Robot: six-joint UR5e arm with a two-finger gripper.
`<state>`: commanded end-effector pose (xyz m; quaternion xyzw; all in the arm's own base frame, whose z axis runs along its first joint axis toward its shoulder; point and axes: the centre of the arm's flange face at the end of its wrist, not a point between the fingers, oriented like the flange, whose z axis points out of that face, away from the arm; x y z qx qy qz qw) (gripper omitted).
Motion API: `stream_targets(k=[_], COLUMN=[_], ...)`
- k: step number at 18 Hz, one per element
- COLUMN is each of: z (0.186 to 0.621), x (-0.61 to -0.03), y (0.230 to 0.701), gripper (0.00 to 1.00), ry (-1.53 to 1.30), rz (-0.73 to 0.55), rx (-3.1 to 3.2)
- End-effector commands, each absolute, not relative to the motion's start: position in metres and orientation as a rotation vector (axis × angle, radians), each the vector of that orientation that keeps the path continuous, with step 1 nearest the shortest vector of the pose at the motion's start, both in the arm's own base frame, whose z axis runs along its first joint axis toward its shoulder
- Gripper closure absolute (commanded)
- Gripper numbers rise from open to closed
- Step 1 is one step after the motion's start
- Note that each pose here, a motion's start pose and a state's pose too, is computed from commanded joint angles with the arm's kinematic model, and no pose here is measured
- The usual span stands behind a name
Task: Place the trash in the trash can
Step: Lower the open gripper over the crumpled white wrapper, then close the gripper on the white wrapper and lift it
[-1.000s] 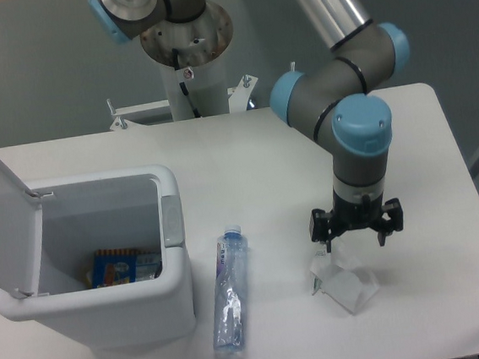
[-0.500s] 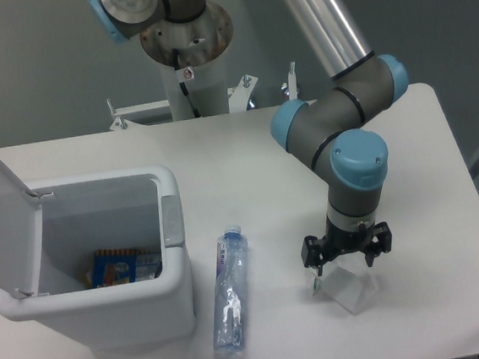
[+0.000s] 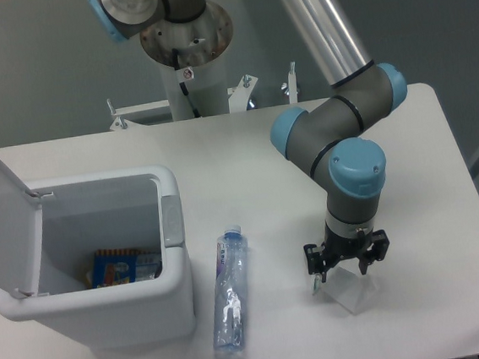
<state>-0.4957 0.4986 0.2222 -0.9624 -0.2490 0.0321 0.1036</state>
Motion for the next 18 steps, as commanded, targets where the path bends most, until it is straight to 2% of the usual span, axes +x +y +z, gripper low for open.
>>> stream_targets(k=[5, 10, 12, 18], z=[0.224, 0.228, 0.229, 0.263], x=[-0.496, -0.496, -0.495, -0.506], y=[0.499, 0.498, 0.498, 0.505], gripper=[0.85, 0.87, 0.90, 0.90], ry=[-0.736, -0.733, -0.732, -0.798], rz=[0.096, 0.102, 0.104, 0.145], rx=[-2.837, -2.833, -2.832, -2.753])
